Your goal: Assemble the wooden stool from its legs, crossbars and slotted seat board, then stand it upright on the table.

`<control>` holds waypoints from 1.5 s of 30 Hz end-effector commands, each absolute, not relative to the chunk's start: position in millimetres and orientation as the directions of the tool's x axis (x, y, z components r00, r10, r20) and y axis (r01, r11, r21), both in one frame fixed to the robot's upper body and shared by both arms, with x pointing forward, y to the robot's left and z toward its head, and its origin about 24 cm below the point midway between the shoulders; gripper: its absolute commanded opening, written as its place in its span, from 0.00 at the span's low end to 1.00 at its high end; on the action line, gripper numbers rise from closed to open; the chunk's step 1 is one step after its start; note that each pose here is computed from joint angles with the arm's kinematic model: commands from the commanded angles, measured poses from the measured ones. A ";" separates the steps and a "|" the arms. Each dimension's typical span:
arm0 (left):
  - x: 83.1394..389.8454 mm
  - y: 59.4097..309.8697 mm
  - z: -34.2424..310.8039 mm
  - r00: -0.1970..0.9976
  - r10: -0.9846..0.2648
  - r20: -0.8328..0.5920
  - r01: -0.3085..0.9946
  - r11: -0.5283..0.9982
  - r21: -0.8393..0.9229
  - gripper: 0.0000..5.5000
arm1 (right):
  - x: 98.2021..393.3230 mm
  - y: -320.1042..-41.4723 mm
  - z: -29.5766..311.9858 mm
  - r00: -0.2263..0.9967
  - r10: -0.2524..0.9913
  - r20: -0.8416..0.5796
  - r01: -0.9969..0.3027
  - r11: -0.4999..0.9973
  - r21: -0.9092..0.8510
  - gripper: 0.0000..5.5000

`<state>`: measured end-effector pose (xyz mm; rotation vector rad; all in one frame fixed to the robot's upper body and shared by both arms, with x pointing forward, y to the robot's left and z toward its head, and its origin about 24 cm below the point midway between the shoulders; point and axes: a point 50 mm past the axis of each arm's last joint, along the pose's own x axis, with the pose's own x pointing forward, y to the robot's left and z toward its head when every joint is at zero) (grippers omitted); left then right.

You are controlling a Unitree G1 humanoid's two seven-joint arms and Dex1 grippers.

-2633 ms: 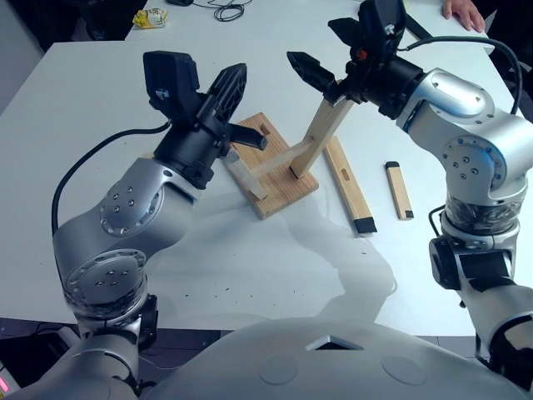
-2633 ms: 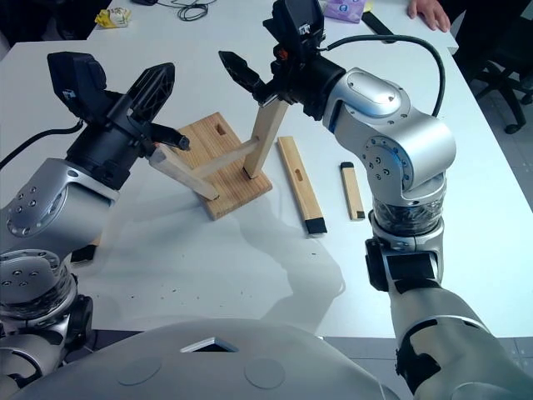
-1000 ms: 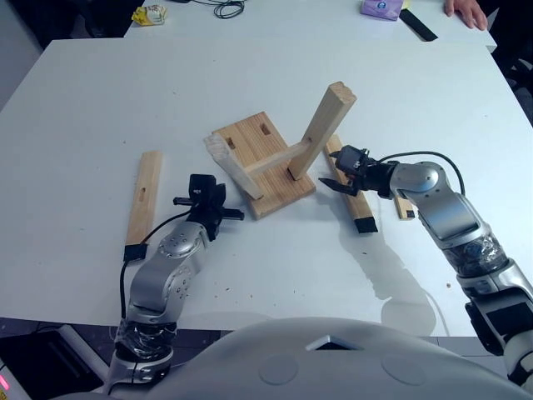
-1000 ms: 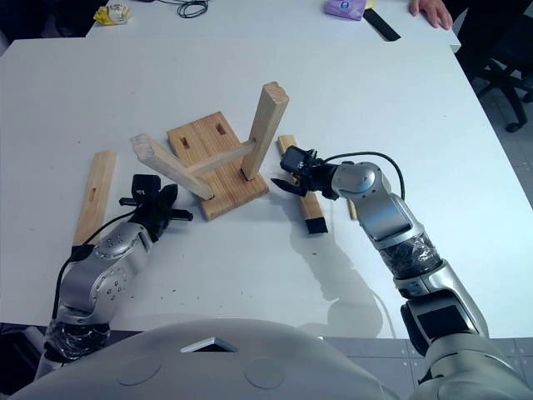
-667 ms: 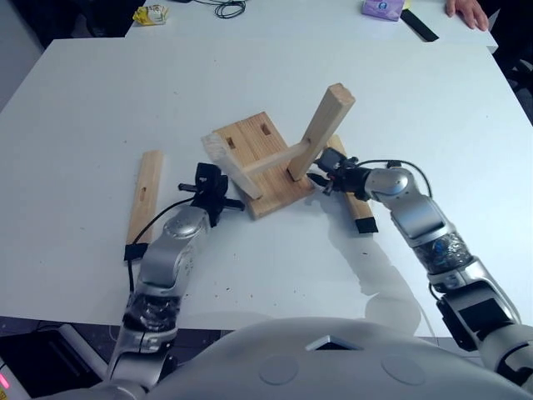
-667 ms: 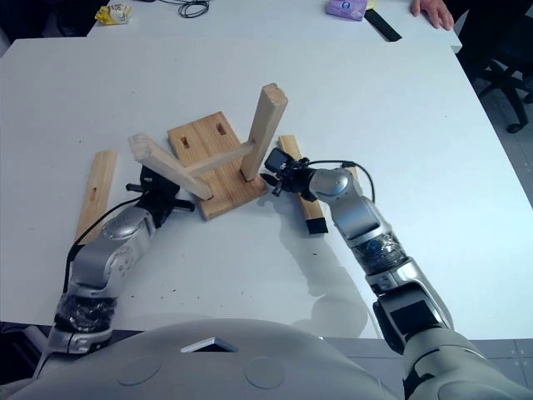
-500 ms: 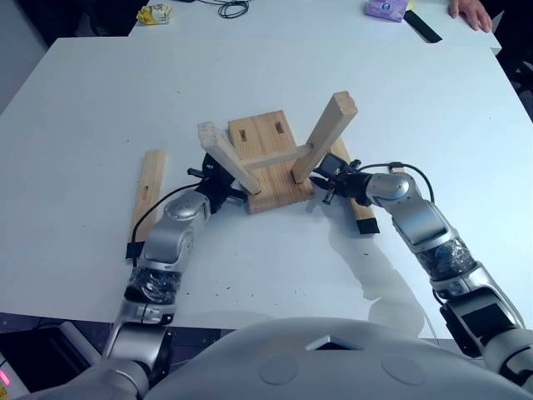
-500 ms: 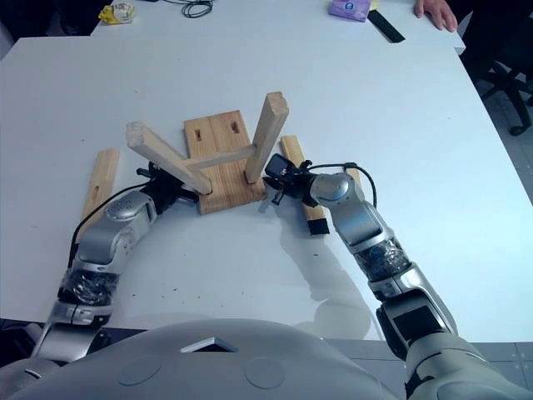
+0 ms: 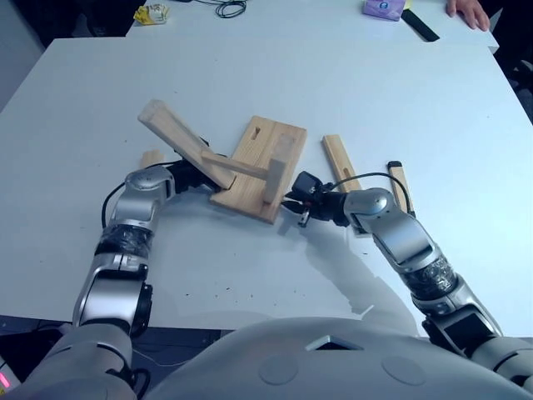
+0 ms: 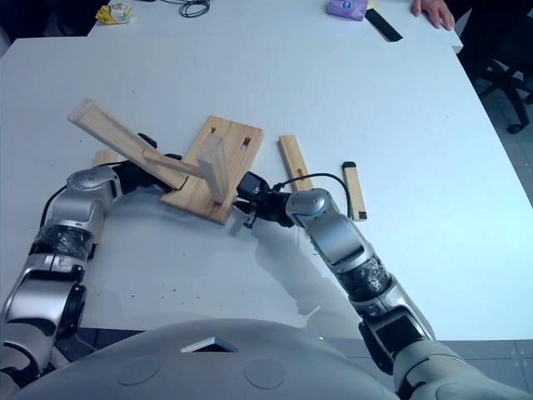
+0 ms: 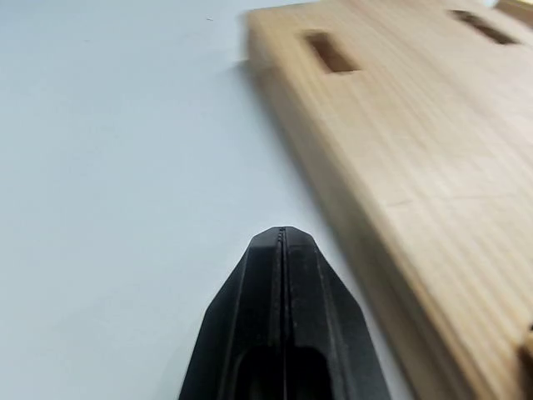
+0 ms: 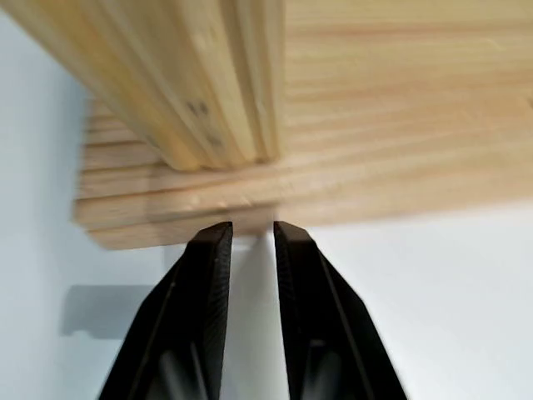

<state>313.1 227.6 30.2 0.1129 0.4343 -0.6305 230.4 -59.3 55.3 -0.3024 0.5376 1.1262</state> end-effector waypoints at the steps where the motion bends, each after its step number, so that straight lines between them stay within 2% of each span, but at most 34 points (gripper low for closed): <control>1: 328.9 233.9 43.4 0.770 -0.528 -0.359 0.566 0.824 0.002 0.00 | 230.7 -53.3 89.8 0.260 0.855 -0.449 -0.952 0.305 0.030 0.17; 6: 304.2 296.3 67.5 0.886 -0.344 -0.312 0.385 0.919 0.081 0.00 | 245.6 -92.5 117.4 0.291 0.836 -0.465 -0.953 0.297 -0.062 0.17; 9: 272.3 309.7 78.9 0.919 -0.267 -0.292 0.308 0.946 0.105 0.00 | 265.4 -107.7 136.3 0.355 0.823 -0.444 -0.935 0.322 -0.151 0.17; 11: 253.4 301.9 83.2 0.933 -0.235 -0.271 0.266 0.960 0.087 0.00 | 283.4 -111.0 137.5 0.423 0.796 -0.434 -0.905 0.349 -0.243 0.17; 13: 239.0 279.8 81.8 0.939 -0.225 -0.260 0.233 0.972 0.002 0.00 | 301.4 -109.9 122.0 0.485 0.744 -0.460 -0.871 0.366 -0.327 0.17; 18: 200.6 195.9 76.1 0.887 -0.369 -0.276 0.332 0.927 -0.174 0.00 | 323.4 -108.0 79.3 0.526 0.659 -0.537 -0.846 0.342 -0.409 0.17; 22: 178.2 171.0 70.7 0.861 -0.374 -0.344 0.310 0.923 -0.228 0.00 | 333.2 -106.4 55.3 0.541 0.616 -0.572 -0.838 0.338 -0.429 0.17; 28: 166.9 169.8 74.0 0.848 -0.305 -0.434 0.260 0.952 -0.162 0.00 | 328.0 -115.1 21.4 0.476 0.568 -0.671 -0.877 0.253 -0.408 0.17; 32: 169.9 161.5 76.8 0.828 -0.326 -0.455 0.281 0.945 -0.166 0.00 | 320.4 -119.8 17.1 0.433 0.578 -0.692 -0.899 0.223 -0.377 0.17; 37: 183.3 154.3 54.1 0.766 -0.350 -0.539 0.321 0.935 -0.150 0.00 | 304.9 -122.3 21.8 0.383 0.606 -0.698 -0.920 0.184 -0.345 0.17; 40: 189.3 170.0 32.0 0.710 -0.318 -0.628 0.349 0.934 -0.078 0.00 | 295.1 -124.8 30.9 0.355 0.621 -0.699 -0.930 0.156 -0.334 0.17; 45: 196.1 217.0 19.7 0.636 -0.280 -0.719 0.454 0.889 0.055 0.00 | 278.7 -127.6 41.3 0.329 0.630 -0.704 -0.939 0.139 -0.315 0.17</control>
